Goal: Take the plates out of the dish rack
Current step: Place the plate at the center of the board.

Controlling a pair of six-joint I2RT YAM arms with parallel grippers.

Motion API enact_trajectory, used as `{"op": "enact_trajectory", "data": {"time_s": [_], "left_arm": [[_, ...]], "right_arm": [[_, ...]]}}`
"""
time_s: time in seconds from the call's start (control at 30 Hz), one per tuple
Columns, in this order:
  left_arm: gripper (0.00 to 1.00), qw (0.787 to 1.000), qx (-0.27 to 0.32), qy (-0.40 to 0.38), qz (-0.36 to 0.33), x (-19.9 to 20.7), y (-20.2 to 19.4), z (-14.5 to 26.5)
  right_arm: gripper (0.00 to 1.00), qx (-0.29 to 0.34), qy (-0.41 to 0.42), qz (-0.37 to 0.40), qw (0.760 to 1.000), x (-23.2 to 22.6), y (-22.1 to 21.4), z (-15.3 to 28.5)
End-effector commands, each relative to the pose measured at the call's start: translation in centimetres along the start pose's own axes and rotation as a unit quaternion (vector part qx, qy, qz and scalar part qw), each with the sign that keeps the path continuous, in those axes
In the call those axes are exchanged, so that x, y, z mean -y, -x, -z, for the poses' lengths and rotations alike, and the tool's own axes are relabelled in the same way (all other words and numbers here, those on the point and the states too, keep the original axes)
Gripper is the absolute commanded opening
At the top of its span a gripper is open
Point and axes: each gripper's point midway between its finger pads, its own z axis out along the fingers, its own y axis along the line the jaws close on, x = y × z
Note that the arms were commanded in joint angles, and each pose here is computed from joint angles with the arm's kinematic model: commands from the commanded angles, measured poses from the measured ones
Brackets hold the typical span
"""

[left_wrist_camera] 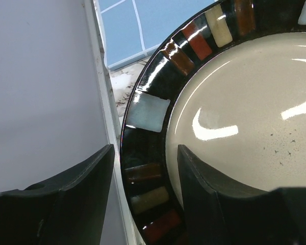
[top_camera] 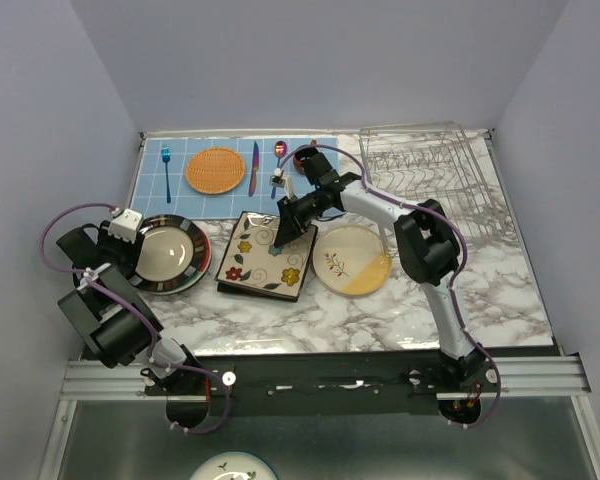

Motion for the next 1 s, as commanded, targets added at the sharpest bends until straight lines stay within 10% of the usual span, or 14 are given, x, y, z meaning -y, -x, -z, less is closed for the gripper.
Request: {"op": "enact_trajectory", "data": {"time_s": [0.0,0.97], "left_arm": [[0.66,0.975,-0.195,-0.072,0.078,7.5,-10.4,2.6],[0.97,0.985,-0.135,-0.082,0.074,8.1,-5.7,2.8]], "right_arm": [[0.37,0.0,0.003,0.007,1.0,-0.2,0.1,-0.6],[0.37,0.002,-0.013,0.018,1.0,-0.3,0.5,-0.3]]}}
